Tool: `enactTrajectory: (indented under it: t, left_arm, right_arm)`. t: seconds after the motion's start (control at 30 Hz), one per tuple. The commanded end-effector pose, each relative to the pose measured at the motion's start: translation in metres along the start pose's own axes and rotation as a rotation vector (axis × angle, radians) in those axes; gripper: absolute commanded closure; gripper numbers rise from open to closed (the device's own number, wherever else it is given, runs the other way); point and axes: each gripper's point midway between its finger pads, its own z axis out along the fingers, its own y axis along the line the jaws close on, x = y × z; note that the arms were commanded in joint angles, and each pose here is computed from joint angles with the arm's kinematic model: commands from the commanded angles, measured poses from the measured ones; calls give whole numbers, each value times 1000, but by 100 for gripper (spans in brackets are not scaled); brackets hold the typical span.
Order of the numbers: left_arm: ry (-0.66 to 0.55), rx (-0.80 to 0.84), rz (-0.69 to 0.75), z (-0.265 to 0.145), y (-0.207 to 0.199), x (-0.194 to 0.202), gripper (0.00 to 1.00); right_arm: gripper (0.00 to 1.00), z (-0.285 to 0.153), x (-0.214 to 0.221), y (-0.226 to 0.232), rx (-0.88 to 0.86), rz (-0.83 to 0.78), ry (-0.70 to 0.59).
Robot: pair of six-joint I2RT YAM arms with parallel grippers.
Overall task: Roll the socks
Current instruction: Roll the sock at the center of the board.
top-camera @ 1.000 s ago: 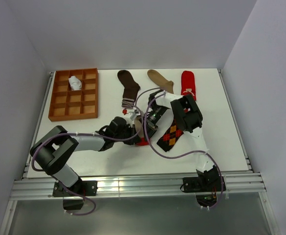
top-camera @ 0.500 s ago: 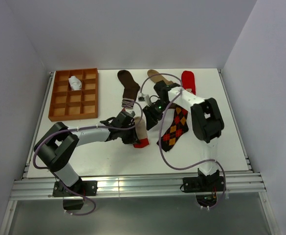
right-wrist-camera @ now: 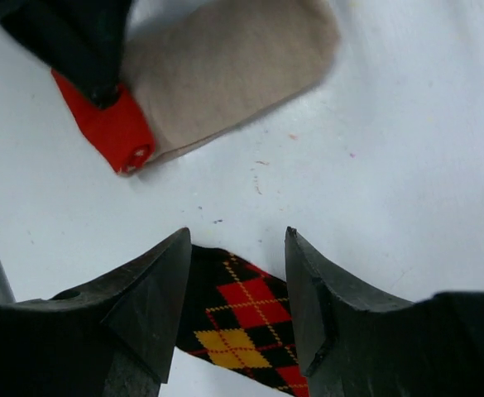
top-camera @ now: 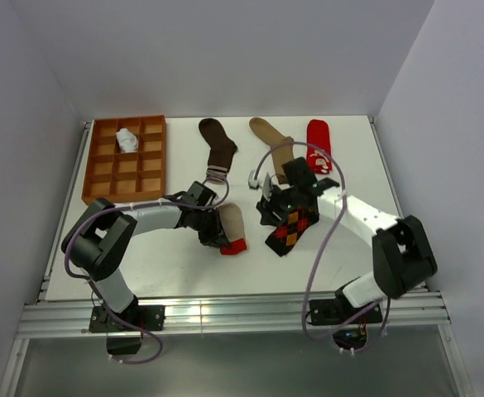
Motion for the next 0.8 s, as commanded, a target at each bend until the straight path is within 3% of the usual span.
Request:
enactTrajectory:
  t: [0.0, 0.2, 0.43, 0.77]
  left_arm:
    - [80, -91, -61, 4, 31, 9, 100]
    - [94, -124, -68, 8, 41, 3, 100]
    - [103, -137, -93, 11, 49, -3, 100]
    - [118, -128, -81, 13, 49, -3, 100]
  right_arm:
    - [43, 4, -16, 12, 107, -290, -69]
    - [41, 26, -26, 73, 126, -557, -144]
    - [38, 50, -20, 107, 130, -768, -130]
    - [40, 79, -6, 110, 153, -841, -64]
